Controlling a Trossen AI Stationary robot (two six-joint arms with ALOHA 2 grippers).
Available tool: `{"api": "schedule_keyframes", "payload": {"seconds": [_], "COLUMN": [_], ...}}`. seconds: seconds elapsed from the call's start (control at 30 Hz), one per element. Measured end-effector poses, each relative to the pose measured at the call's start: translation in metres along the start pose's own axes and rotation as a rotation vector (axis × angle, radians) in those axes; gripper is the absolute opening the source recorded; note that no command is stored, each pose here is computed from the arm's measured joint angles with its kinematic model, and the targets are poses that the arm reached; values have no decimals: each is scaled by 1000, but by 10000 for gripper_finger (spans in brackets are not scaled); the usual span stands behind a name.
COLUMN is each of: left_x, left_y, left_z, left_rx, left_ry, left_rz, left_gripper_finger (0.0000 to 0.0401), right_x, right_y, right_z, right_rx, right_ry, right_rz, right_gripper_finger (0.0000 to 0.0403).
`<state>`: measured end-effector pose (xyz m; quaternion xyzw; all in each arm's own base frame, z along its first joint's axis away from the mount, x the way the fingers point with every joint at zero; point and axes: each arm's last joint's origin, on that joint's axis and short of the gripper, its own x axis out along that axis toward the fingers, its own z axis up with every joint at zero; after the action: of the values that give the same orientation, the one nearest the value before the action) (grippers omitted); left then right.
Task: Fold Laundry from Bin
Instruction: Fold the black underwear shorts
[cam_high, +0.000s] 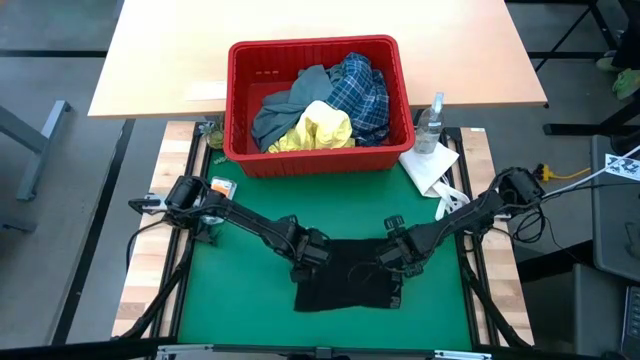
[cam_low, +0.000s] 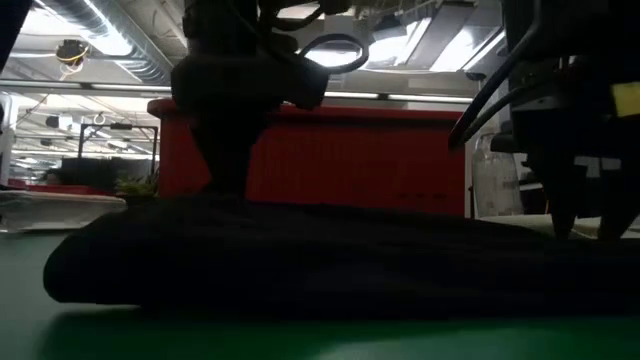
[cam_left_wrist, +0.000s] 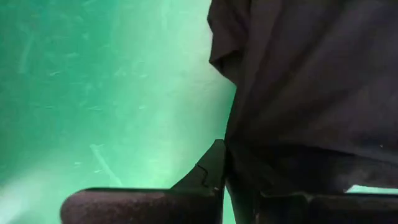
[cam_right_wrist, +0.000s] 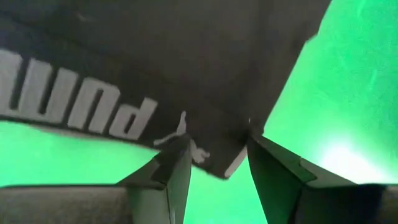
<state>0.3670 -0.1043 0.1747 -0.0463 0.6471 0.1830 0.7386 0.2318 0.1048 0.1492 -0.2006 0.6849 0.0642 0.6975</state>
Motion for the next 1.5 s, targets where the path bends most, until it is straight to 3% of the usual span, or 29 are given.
{"api": "schedule_keyframes", "payload": {"seconds": [0.13, 0.4, 0.8, 1.17, 1.5], "left_x": [2, -3, -39, -51, -58], "left_y": [9, 25, 24, -32, -75], "left_z": [3, 14, 7, 1, -26], "left_rx": [-12, -51, -6, 57, 154], "left_ry": [-1, 38, 22, -168, -257], "left_rz": [57, 53, 31, -249, -277], "left_gripper_finger": [45, 104, 114, 97, 76], "right_x": [0, -18, -45, -55, -51], "right_y": [-6, -9, -14, 17, 48], "right_z": [-2, -7, -5, 16, 18], "right_rx": [-8, -7, 8, -115, -201], "right_ry": [16, -6, -65, -319, -333], "right_rz": [0, 0, 4, 81, 47], "right_gripper_finger": [156, 156, 156, 156, 156]}}
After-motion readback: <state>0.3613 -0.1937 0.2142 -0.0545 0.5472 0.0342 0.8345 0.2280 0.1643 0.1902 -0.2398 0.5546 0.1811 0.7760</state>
